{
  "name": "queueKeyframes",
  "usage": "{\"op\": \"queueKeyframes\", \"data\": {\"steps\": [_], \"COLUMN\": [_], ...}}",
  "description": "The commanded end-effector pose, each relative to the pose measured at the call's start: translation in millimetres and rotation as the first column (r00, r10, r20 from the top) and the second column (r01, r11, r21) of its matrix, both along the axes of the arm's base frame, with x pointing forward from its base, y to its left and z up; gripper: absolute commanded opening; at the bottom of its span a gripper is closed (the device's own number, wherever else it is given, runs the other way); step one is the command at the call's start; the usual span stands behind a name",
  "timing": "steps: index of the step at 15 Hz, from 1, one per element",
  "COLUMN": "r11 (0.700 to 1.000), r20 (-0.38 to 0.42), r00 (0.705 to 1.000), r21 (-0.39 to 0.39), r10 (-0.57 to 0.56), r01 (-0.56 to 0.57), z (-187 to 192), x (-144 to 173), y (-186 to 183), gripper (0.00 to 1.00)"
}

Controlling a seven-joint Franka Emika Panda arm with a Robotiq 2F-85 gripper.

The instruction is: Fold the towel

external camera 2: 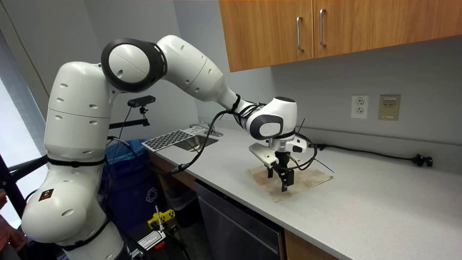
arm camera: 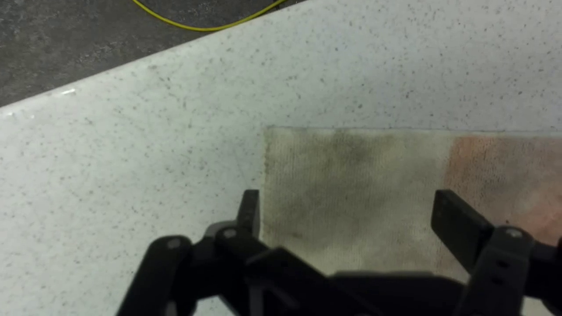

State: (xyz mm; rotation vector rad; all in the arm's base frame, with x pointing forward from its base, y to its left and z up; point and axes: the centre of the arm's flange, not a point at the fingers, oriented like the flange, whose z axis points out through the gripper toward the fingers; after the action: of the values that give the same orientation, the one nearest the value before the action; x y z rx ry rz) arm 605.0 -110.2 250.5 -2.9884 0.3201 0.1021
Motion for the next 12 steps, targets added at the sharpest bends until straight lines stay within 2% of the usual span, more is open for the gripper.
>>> {"op": "queueKeyframes", "data": {"steps": [1,2,5,12], "r11": [1.000,1.000,1.000,0.995], "r20": [0.000,0.032,0.056,0.030], "r00": [1.000,0.999,0.998,0.997], "r21": [0.000,-0.013,-0.014,-0.070], "r10": [0.000,0.011,-0.024,-0.075], "r01": [0.000,-0.011,0.024,0.077], "z": [0,1,-10,-45], "x": [0,2,11,12], "y": [0,2,0,2], "gripper": [1.00,1.00,1.00,1.00]}}
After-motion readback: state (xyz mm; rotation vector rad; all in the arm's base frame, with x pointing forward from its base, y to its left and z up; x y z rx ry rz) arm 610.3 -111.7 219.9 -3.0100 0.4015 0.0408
